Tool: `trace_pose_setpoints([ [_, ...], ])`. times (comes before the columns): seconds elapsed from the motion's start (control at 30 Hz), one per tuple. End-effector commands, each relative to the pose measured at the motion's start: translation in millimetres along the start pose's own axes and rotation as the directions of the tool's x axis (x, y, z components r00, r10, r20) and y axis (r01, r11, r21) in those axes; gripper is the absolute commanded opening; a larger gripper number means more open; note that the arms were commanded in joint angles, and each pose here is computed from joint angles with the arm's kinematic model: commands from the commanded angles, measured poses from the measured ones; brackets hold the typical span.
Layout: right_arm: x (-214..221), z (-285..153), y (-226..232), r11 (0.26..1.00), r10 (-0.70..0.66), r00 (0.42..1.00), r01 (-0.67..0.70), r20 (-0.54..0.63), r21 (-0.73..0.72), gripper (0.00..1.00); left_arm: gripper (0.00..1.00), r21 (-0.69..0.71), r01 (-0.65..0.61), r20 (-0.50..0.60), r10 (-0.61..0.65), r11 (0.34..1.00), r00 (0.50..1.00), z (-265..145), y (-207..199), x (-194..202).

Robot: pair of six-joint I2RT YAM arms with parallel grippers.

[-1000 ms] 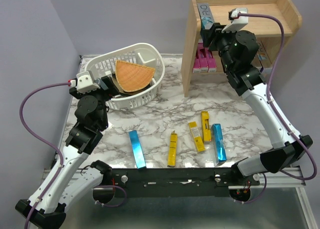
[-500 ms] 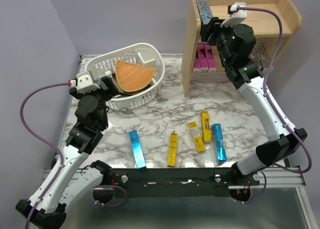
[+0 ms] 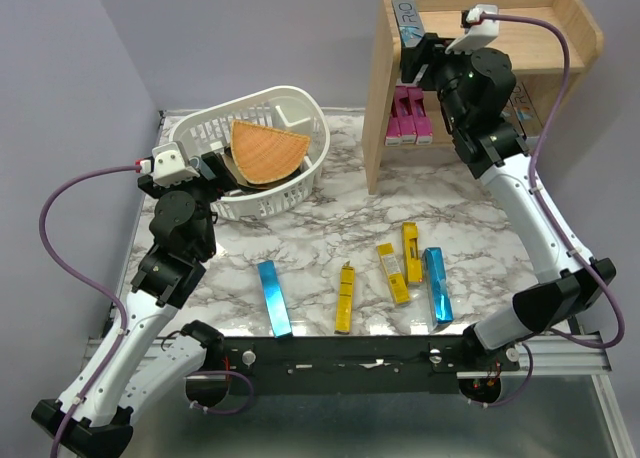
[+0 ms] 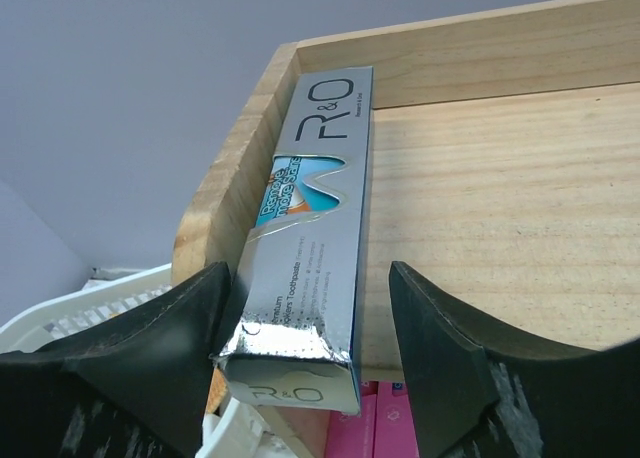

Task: Place and organize the toothpastes onto the shelf
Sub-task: Place the toothpaste on the shelf.

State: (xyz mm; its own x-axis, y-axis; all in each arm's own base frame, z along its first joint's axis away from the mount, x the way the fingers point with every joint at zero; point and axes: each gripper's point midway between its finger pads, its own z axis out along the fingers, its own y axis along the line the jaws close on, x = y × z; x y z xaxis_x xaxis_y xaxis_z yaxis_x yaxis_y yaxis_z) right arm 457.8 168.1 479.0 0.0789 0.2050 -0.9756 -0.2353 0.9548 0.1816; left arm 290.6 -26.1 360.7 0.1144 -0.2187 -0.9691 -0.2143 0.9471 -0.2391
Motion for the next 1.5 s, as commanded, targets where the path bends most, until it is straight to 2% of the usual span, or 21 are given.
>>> trace_pose_setpoints([
  [0.0,-36,-29,29,0.988,0.062,0.995,-0.05,0.083,-0.144,0.75,0.99,0.005,-0.001,0.011,0.001,1.0,1.0,1,0,0],
  [0.17,-58,-50,33,0.982,0.079,0.99,-0.056,0.121,-0.18,0.79,0.99,0.01,-0.002,0.005,0.002,1.0,1.0,2,-2,2],
  [0.27,-67,-54,22,0.99,0.084,0.986,-0.066,0.142,-0.128,0.79,0.99,0.01,-0.001,0.006,0.001,1.0,1.0,2,-2,2],
  [0.37,-64,-48,-3,0.994,0.104,0.984,-0.1,0.146,-0.034,0.74,0.99,0.008,-0.004,0.003,0.004,1.0,1.0,2,-2,3],
  [0.47,-56,-37,-11,0.987,0.162,0.98,-0.16,0.112,-0.031,0.7,0.99,0.01,-0.002,0.002,0.002,1.0,1.0,2,-2,3],
  [0.77,-32,-3,-1,0.967,0.232,0.973,-0.228,0.02,-0.115,0.69,0.99,0.008,-0.011,-0.007,0.012,1.0,1.0,4,-3,7],
  [1.1,-8,20,13,0.94,0.266,0.961,-0.277,-0.081,-0.2,0.48,0.99,0.01,-0.009,-0.003,0.009,1.0,1.0,3,-2,5],
  [1.2,-4,25,14,0.934,0.27,0.958,-0.284,-0.094,-0.216,0.46,0.99,0.013,-0.009,-0.004,0.009,1.0,1.0,4,-3,6],
  [1.37,-3,27,9,0.933,0.275,0.956,-0.291,-0.101,-0.212,0.48,0.99,0.016,-0.011,-0.007,0.011,1.0,1.0,4,-4,7],
  [1.47,-8,19,10,0.932,0.269,0.96,-0.281,-0.084,-0.23,0.59,0.99,0.016,-0.011,-0.007,0.011,1.0,1.0,4,-4,6],
])
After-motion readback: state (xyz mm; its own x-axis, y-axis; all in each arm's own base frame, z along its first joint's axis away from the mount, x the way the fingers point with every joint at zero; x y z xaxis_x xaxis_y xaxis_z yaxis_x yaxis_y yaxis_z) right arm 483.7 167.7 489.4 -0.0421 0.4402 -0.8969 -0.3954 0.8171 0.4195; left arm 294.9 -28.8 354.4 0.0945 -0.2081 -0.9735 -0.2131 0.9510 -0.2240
